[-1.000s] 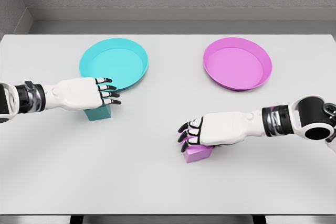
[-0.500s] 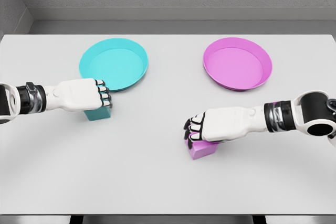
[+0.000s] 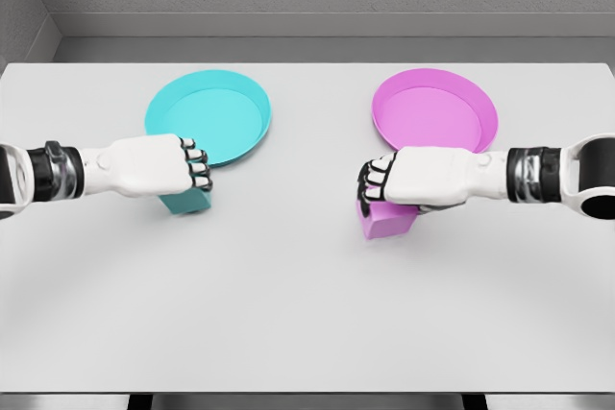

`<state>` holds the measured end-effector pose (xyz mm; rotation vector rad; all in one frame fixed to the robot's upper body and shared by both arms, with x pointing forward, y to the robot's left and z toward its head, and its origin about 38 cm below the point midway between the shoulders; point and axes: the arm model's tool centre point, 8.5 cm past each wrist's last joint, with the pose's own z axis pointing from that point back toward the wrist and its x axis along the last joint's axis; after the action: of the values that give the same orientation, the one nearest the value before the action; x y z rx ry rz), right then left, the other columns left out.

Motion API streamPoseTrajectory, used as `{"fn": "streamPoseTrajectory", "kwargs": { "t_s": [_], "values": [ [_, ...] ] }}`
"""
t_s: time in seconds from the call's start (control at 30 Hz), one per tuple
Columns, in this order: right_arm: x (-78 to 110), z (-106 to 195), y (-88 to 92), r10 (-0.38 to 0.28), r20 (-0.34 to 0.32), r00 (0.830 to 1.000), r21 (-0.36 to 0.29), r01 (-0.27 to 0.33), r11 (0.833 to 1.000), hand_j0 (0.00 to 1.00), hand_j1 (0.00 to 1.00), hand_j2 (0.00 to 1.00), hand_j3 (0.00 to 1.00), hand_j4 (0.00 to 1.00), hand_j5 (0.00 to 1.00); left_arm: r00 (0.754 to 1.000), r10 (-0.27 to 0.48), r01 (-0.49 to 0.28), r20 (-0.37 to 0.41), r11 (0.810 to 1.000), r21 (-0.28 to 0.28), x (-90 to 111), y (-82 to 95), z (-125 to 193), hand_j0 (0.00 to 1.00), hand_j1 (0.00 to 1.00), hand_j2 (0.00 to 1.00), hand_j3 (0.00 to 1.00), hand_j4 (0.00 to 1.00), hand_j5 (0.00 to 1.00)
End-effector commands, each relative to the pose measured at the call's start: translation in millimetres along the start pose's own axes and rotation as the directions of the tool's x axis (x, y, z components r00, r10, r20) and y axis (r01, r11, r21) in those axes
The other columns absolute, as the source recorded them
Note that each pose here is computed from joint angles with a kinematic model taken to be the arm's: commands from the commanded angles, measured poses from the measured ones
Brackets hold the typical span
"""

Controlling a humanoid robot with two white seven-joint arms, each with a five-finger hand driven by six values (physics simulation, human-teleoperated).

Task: Place the blocks in the corresponding plates according to their colors

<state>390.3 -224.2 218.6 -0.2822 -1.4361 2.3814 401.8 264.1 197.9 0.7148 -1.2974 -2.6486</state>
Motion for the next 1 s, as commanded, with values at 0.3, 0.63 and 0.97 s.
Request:
{"fn": "streamPoseTrajectory", "kwargs": {
  "t_s": [0.3, 0.63, 0.97],
  "values": [
    [-52.0, 30.4, -23.6, -0.144, -0.352, 0.925, -0.095, 0.118, 0.989, 0.39, 0.39, 0.39, 0.39, 0.39, 0.39, 0.999, -0.009, 0.011, -0.048, 0.999, 0.043, -24.5, 23.0, 14.5, 0.59, 0.59, 0.59, 0.59, 0.59, 0.59],
    [-80.1, 40.1, -22.5, -0.275, -0.549, 0.789, -0.162, 0.223, 0.961, 0.39, 0.39, 0.39, 0.39, 0.39, 0.39, 0.985, 0.085, -0.083, -0.152, 0.996, 0.017, -78.8, 11.4, -18.8, 0.59, 0.59, 0.59, 0.59, 0.59, 0.59],
    [-88.8, 19.2, -18.9, -0.339, -0.586, 0.736, -0.189, 0.283, 0.94, 0.39, 0.39, 0.39, 0.39, 0.39, 0.39, 0.968, 0.148, -0.136, -0.203, 0.988, 0.071, -110.0, 24.1, -34.0, 0.8, 0.8, 0.8, 0.8, 0.8, 0.8]
  ]
}}
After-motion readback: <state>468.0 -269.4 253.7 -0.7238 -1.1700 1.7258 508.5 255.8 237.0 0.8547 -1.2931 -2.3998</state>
